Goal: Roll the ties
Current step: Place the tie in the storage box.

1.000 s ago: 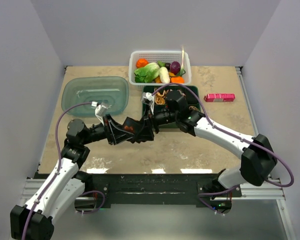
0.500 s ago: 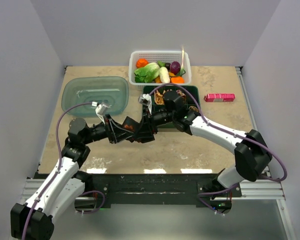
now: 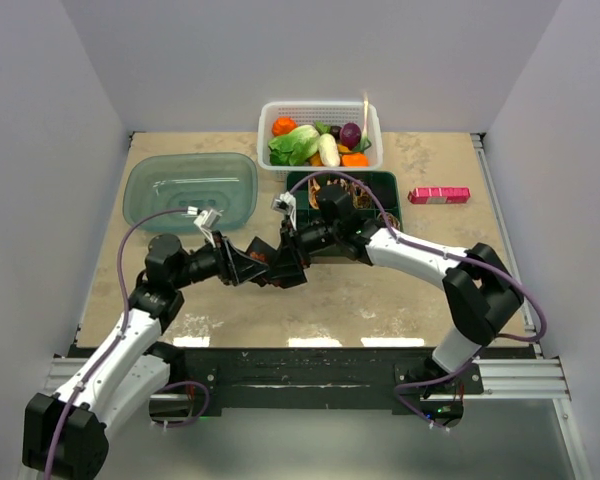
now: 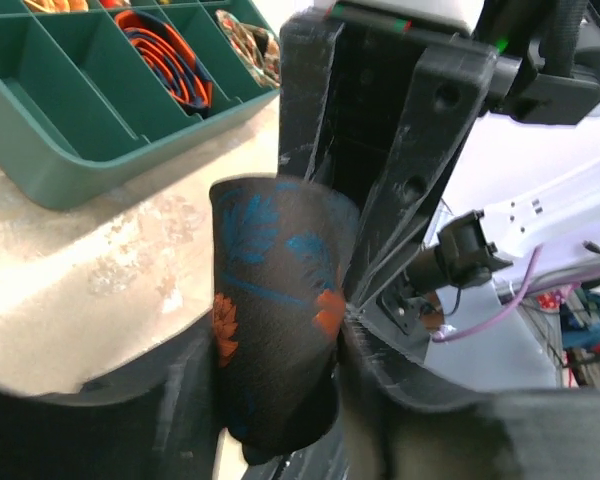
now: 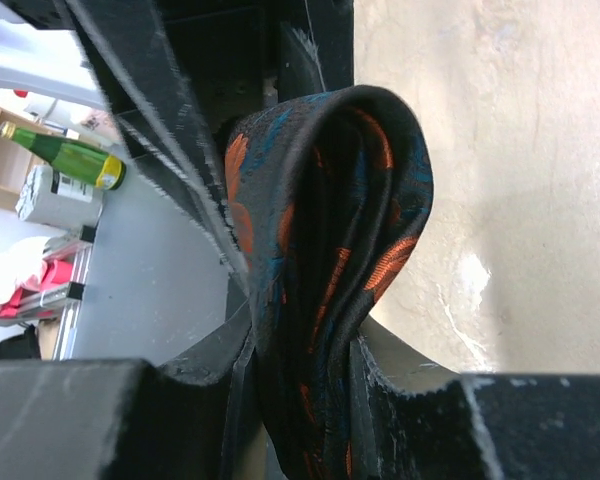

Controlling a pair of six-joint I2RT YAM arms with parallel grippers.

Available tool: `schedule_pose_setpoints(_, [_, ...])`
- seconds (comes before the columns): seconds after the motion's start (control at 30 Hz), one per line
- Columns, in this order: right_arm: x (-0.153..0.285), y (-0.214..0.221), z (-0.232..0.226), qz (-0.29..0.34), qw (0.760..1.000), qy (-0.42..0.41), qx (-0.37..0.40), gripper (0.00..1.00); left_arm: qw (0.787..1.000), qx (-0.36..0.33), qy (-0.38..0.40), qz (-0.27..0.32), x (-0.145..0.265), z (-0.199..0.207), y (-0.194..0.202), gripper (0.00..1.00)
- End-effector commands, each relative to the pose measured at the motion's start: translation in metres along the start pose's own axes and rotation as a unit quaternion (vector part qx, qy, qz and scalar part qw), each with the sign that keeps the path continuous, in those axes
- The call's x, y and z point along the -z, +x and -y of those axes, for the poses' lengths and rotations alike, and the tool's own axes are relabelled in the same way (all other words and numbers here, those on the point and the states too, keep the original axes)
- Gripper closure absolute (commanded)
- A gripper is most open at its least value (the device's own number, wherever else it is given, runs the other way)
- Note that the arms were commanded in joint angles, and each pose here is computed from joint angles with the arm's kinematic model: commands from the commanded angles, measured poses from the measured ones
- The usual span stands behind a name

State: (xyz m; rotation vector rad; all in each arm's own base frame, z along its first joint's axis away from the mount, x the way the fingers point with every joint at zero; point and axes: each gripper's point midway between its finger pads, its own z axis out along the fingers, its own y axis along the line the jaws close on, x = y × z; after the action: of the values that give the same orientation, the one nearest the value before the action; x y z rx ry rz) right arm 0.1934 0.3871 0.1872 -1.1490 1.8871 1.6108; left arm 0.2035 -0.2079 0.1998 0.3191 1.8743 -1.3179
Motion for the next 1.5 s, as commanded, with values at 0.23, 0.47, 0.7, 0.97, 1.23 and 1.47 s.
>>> schedule_pose_setpoints(0.23, [-0.023,-0.011,0.024,-0.004,1.0,0.026,-0.004,0.98,0.996,-0.069,0.014,0.048,-0.016,0.001,-0.033,0.2])
schedule_pose_setpoints(0.47, [-0.029,-0.033,0.039,0.006,0.999,0.039,-0.003,0.98,0.985,-0.097,-0.096,0.106,-0.02,-0.034,-0.074,0.0])
schedule_pose_setpoints(0.7, [-0.029,-0.06,0.061,0.025,0.997,0.077,-0.001,0.99,0.939,-0.115,-0.251,0.202,0.006,-0.059,-0.144,0.0])
schedule_pose_setpoints(0.97, [-0.006,-0.095,0.099,0.063,0.981,0.183,-0.019,0.99,0.855,-0.109,-0.378,0.337,0.079,-0.06,-0.187,0.0])
schedule_pose_setpoints(1.23, [0.045,-0.129,0.139,0.127,0.938,0.316,-0.057,0.99,0.825,-0.103,-0.405,0.381,0.109,-0.061,-0.182,0.0])
schedule_pose_setpoints(1.47, [0.096,-0.137,0.147,0.147,0.887,0.436,-0.043,1.0,0.826,-0.088,-0.462,0.312,0.1,-0.095,-0.16,0.0])
